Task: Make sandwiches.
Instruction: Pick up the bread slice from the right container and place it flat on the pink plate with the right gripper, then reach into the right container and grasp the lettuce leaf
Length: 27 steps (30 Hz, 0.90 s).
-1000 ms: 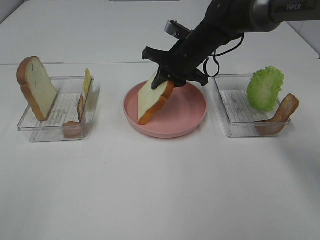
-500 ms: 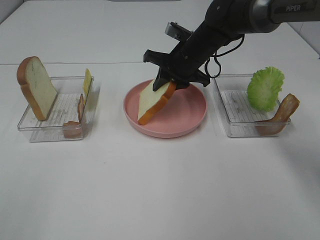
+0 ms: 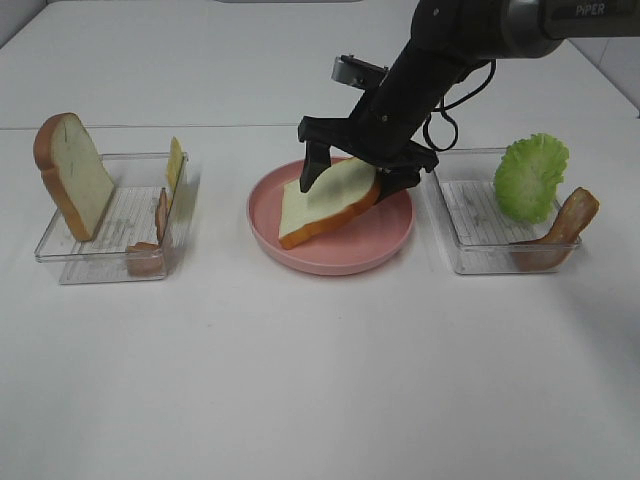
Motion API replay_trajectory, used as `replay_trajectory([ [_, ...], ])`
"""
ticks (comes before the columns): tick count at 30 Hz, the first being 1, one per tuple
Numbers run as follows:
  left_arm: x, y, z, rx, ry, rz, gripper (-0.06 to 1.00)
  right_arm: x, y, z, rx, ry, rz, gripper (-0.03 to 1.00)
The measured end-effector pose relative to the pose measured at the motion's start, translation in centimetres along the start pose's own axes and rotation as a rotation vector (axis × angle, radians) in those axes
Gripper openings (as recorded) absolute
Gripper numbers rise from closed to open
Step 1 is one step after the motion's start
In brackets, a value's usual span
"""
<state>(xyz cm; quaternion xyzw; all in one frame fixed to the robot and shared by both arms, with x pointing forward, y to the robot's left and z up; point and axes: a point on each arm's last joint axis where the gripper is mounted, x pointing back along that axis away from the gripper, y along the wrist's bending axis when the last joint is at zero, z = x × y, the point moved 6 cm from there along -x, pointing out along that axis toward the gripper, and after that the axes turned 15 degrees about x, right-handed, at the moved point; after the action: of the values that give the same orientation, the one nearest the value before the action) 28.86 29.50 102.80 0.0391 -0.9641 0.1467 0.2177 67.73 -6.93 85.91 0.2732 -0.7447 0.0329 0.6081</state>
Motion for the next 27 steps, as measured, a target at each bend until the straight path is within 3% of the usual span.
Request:
replay_trajectory([
  [9,0.0,0.0,0.0,0.000,0.000,0.000,0.99,3.8,-1.6,-0.2,-0.005,0.116,0.175,0.88],
  [13,0.0,0.0,0.0,0.000,0.000,0.000,0.99,5.3,-1.4,-0.4,-0.005,0.141,0.190,0.88],
  [21,0.0,0.0,0.0,0.000,0.000,0.000,0.99,8.5,-0.6,-2.4,0.019,0.066,0.204,0.88],
  [27,0.0,0.0,0.0,0.000,0.000,0.000,0.99,11.2,-1.4,-2.6,0.030,0.027,0.267,0.88],
])
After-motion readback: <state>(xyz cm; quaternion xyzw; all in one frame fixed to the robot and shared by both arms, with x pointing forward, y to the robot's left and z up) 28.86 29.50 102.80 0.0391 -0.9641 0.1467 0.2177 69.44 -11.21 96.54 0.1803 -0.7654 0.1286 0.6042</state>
